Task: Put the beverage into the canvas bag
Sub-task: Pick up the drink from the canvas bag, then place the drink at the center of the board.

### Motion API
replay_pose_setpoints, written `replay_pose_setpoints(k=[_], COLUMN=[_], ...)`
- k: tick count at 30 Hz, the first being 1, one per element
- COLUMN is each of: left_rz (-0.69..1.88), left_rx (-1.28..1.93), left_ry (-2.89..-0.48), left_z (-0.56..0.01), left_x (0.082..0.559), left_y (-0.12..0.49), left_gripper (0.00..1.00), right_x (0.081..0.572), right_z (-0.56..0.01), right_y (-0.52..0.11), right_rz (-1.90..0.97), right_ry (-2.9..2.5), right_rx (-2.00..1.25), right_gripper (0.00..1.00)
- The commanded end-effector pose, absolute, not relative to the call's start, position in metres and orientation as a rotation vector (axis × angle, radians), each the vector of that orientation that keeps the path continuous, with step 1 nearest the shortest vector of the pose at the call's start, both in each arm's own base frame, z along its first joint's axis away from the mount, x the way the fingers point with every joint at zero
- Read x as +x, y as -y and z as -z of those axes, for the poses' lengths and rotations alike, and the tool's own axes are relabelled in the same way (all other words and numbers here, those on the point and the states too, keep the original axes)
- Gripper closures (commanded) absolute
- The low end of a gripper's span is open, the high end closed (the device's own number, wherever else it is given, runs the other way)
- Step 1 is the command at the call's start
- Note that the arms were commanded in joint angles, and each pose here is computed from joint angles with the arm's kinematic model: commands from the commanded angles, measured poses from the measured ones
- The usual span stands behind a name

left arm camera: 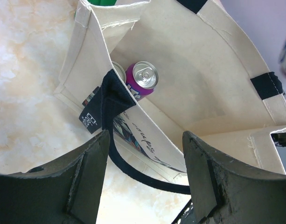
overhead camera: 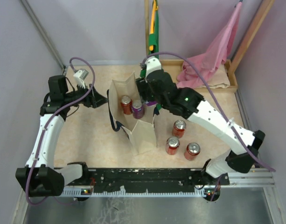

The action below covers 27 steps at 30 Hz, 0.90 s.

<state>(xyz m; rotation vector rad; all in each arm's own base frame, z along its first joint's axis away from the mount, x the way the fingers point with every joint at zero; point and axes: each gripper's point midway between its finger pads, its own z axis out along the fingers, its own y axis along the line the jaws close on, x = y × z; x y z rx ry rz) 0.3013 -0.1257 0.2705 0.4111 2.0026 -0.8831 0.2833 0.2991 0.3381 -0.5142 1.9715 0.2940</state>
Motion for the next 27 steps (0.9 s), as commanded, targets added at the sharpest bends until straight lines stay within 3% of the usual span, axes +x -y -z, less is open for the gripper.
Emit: replay_pose_setpoints(k=[1, 12, 20, 27], left_rz=[0.888, 0.895, 0.881, 0.853], left_rx=[0.433, 0.444, 0.437, 0.441], left_ry=[-1.988, -1.967, -1.956, -1.946], left_z=[-0.277, -0.287, -0.293, -0.298], left_x=[0.296, 0.290, 0.285, 0.280], left_y=[0.130, 0.135, 0.134, 0.132], left_gripper=[0.30, 0.30, 0.30, 0.30], right_x=[0.296, 0.287, 0.280, 0.283], right_z=[-0.418, -0.336, -0.213, -0.138], right_y=[-0.228, -0.049, -0.001, 0.009], right_rz=[-0.173, 0.123, 0.148, 0.138], right_ry=[-1.785, -1.985, -2.263, -2.391], right_rx=[-0.157, 0.333, 0.516, 0.591], right_gripper=[1.00, 1.00, 1.00, 1.00])
